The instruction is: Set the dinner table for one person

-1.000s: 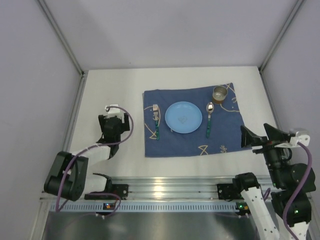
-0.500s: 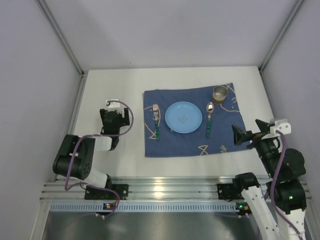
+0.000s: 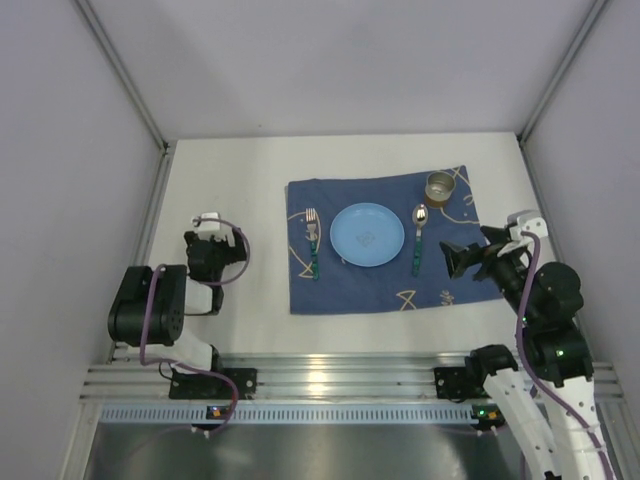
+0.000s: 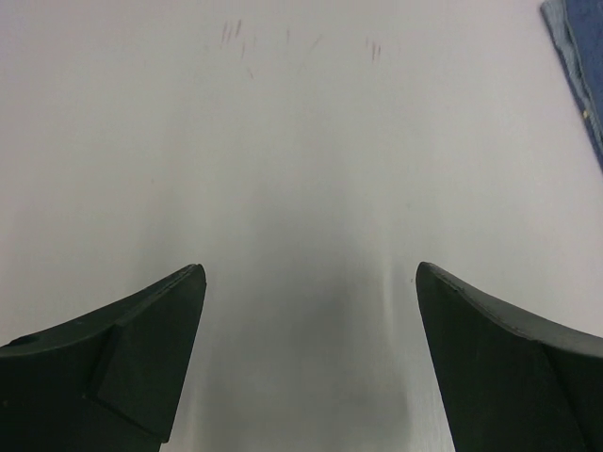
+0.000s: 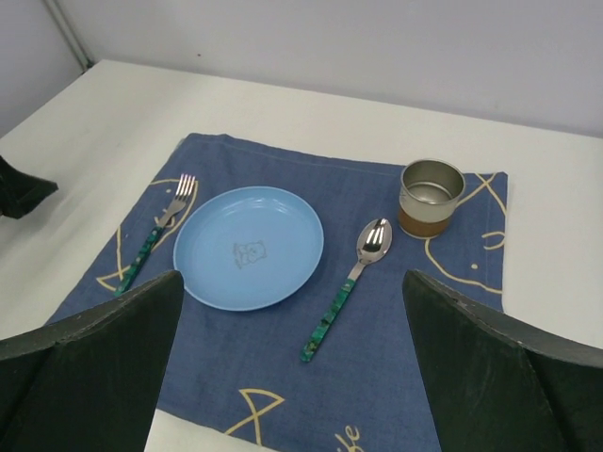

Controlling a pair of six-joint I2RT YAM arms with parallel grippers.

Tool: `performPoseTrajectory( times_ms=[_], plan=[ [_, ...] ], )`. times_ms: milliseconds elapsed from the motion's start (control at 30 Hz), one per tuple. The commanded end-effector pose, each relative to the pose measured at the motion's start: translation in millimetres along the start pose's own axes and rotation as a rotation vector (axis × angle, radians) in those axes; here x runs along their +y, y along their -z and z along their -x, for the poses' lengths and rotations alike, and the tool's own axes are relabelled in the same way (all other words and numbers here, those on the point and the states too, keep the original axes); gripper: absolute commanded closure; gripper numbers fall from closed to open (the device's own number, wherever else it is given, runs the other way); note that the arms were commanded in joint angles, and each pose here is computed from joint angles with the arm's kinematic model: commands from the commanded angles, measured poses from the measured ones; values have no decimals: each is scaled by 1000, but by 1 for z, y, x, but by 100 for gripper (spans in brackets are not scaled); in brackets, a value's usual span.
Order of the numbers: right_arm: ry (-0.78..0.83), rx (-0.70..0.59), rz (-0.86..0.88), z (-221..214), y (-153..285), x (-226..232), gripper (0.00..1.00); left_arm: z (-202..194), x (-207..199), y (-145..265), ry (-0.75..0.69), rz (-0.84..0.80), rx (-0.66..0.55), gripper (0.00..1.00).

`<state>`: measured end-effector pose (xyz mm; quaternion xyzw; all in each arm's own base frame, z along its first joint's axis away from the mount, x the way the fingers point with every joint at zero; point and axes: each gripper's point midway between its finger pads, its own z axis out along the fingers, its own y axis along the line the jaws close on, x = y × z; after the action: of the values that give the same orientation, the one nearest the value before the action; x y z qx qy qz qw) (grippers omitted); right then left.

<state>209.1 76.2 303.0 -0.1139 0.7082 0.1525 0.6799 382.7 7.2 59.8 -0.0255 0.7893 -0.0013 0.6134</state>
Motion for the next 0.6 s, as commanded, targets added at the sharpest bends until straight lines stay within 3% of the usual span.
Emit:
performPoseTrajectory(
  times_ms=[0,200,367,567],
  plan=[
    [-11,-71,68,13,-11,11,0,24,5,7,61,18,-127,2],
    [-67,-61,11,-11,-25,-1,0,24,-5,-4,25,-33,-84,2],
    [-9,26,-24,-61,-44,-15,0,24,-5,-4,20,-31,-86,2],
    [46,18,-351,-102,-59,-83,0,24,-5,-4,20,-32,-86,1]
  ],
)
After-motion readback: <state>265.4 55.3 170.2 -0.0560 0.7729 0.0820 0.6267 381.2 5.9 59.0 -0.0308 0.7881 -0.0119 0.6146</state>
